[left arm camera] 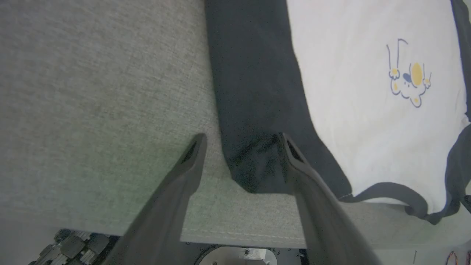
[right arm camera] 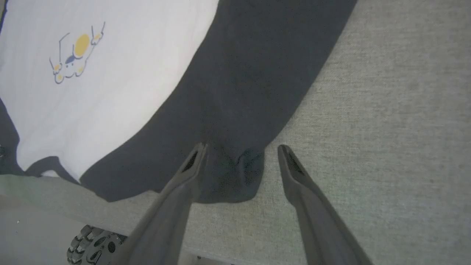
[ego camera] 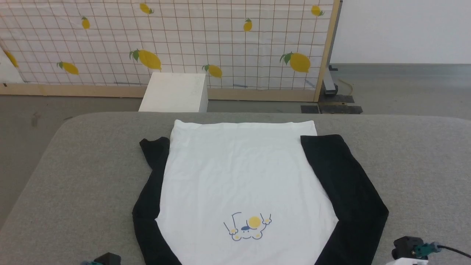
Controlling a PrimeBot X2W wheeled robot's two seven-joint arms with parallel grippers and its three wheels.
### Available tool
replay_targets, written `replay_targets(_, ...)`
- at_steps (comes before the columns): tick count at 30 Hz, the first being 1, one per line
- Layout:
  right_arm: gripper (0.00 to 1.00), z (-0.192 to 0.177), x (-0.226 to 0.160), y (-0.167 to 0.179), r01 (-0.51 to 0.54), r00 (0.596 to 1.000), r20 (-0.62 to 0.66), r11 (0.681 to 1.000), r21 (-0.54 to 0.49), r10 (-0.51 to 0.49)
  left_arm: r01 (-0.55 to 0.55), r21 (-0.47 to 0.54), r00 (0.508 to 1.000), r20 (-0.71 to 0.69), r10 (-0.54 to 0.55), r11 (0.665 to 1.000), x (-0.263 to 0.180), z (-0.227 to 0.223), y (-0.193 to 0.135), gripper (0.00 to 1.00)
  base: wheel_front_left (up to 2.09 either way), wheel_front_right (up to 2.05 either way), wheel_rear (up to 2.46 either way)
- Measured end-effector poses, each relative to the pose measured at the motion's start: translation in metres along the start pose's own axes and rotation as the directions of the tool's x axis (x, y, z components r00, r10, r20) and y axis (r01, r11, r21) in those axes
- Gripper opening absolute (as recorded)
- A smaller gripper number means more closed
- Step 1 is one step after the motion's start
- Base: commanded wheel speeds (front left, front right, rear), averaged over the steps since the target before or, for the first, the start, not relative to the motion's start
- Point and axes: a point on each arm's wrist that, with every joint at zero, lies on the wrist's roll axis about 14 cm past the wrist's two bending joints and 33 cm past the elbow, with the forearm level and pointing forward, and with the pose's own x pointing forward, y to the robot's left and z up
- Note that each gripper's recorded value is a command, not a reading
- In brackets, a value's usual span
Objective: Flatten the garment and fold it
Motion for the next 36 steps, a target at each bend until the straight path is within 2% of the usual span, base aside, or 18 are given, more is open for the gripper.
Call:
replay_targets(4, 1.0, 0.024, -0.011, -0.002, -0.014, 0.996, 0.09, 0.999, 0.035, 0.011, -0.015, 0.006, 0.997, 0.071, 0.015, 1.0, -0.011, 0.026, 0.004, 1.0, 0.0, 0.0, 0.0)
replay_targets(8, 1.0, 0.061, -0.029, -0.015, -0.009, 0.976, 0.218, 0.996, 0.084, -0.01, -0.015, 0.023, 0.956, 0.292, 0.007, 1.0, -0.032, 0.083, 0.002, 1.0, 0.0, 0.0, 0.0)
replay_targets(11, 1.0, 0.098, -0.039, -0.026, 0.002, 0.947, 0.319, 0.994, 0.113, -0.038, -0.011, 0.056, 0.862, 0.507, -0.019, 0.998, -0.051, 0.135, -0.004, 1.0, 0.0, 0.0, 0.0)
replay_targets(13, 1.0, 0.128, -0.044, -0.033, 0.007, 0.917, 0.394, 0.991, 0.131, -0.058, -0.002, 0.101, 0.77, 0.635, -0.063, 0.995, -0.064, 0.166, -0.014, 1.0, 0.0, 0.0, 0.0)
replay_targets(14, 1.0, 0.14, -0.045, -0.035, 0.008, 0.904, 0.423, 0.991, 0.134, -0.064, -0.003, 0.123, 0.737, 0.671, -0.081, 0.992, -0.068, 0.175, -0.018, 1.0, 0.0, 0.0, 0.0)
replay_targets(18, 1.0, 0.193, -0.043, -0.036, 0.033, 0.859, 0.505, 0.992, 0.119, -0.089, -0.024, 0.261, 0.546, 0.812, -0.206, 0.965, -0.086, 0.215, -0.041, 1.0, 0.0, 0.0, 0.0)
replay_targets(20, 1.0, 0.215, -0.035, -0.034, 0.054, 0.851, 0.516, 0.994, 0.098, -0.097, -0.042, 0.317, 0.498, 0.829, -0.255, 0.948, -0.085, 0.225, -0.05, 1.0, 0.0, 0.0, 0.0)
replay_targets(24, 1.0, 0.249, -0.012, -0.031, 0.087, 0.864, 0.493, 0.994, 0.059, -0.105, -0.077, 0.394, 0.478, 0.821, -0.312, 0.916, -0.071, 0.235, -0.062, 1.0, 0.0, 0.0, 0.0)
replay_targets(27, 1.0, 0.266, 0.013, -0.031, 0.124, 0.896, 0.429, 0.992, 0.014, -0.118, -0.102, 0.435, 0.475, 0.812, -0.34, 0.895, -0.056, 0.243, -0.069, 1.0, 0.0, 0.0, 0.0)
replay_targets(32, 1.0, 0.274, 0.059, -0.037, 0.186, 0.95, 0.267, 0.981, -0.061, -0.163, -0.101, 0.428, 0.495, 0.805, -0.328, 0.898, -0.028, 0.248, -0.065, 1.0, 0.0, 0.0, 0.0)
replay_targets(36, 1.0, 0.268, 0.094, -0.043, 0.226, 0.969, 0.135, 0.965, -0.133, -0.209, -0.105, 0.399, 0.532, 0.796, -0.288, 0.911, -0.006, 0.245, -0.051, 1.0, 0.0, 0.0, 0.0)
